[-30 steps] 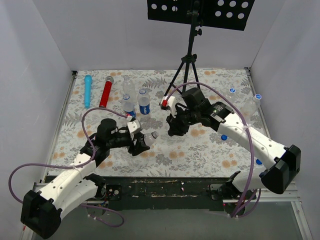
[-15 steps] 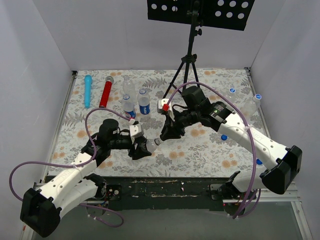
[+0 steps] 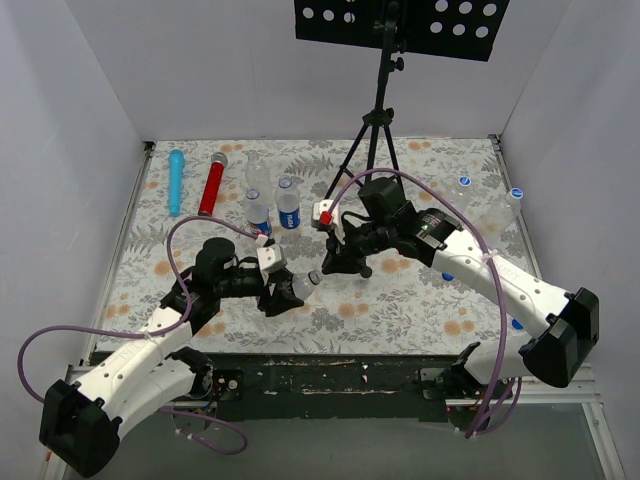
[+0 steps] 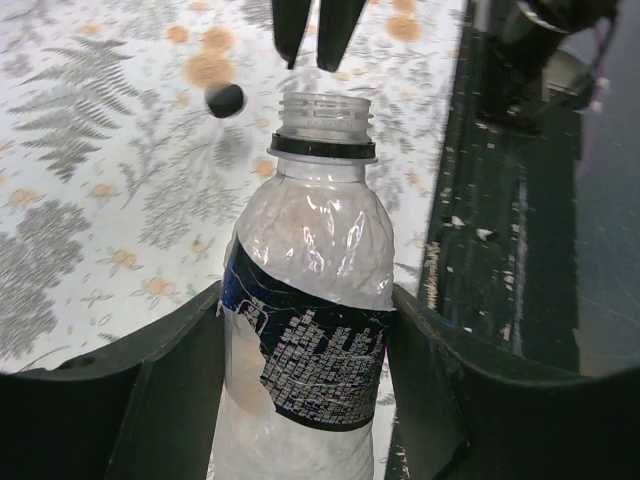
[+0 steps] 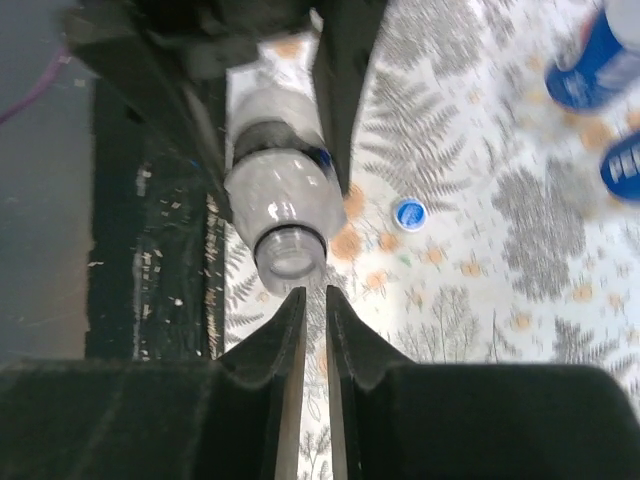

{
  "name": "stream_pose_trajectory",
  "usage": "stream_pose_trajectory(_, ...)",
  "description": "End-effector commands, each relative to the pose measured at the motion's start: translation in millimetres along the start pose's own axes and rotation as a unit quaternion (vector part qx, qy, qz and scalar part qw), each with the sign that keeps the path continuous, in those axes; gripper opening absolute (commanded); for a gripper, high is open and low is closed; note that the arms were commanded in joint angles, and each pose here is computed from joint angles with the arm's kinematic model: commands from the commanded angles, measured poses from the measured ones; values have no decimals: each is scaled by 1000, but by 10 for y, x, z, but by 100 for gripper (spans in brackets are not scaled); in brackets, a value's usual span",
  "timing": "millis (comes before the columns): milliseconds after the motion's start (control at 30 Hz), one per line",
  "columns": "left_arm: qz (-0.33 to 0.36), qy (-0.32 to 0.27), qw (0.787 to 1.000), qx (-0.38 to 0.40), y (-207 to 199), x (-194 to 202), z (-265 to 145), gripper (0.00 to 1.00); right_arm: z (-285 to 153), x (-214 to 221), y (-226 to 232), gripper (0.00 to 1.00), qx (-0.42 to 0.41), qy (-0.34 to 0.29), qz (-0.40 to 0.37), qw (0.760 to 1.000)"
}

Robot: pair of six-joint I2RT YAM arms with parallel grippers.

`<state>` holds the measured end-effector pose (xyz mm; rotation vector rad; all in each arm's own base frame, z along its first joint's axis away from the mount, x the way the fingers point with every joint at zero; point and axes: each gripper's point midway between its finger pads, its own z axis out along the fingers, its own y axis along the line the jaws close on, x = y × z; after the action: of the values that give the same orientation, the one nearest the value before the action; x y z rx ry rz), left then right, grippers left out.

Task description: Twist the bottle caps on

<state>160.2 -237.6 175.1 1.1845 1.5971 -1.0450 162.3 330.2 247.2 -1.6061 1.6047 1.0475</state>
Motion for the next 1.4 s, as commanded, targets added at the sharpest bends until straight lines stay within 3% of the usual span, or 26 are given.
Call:
stream_pose_trajectory(0, -8, -5, 994, -112, 374, -130, -66, 1, -125, 398, -529, 21, 156, 52, 84, 983)
stream_pose_trajectory(233, -10, -34, 970, -242, 713, -240, -295, 1, -595, 1042, -1070, 42, 316, 66, 227, 919)
stream_pose_trajectory(333, -4, -48, 963, -264, 757, -295, -365, 1, -741, 1262, -1277, 46, 358, 69, 266, 892)
stream_pose_trajectory(433, -4, -56, 958, -280, 784, -323, -411, 1, -740, 1396, -1425, 47, 375, 75, 280, 881)
stream_pose_trajectory(733, -8, -59, 949, -308, 853, -331, -487, 1, -400, 1503, -1908, 46, 376, 49, 293, 878)
stream_pose_trajectory(933, -8, -59, 947, -316, 875, -331, -506, 1, -135, 1547, -2063, 52, 347, 57, 294, 889)
stream_pose_trajectory(1100, -8, -57, 947, -315, 874, -324, -501, 1, 46, 1690, -2120, 54, 350, 87, 293, 886)
stream_pose_trajectory(1367, -9, -57, 948, -313, 871, -322, -492, 1, 220, 1793, -2139, 49, 349, 119, 277, 887)
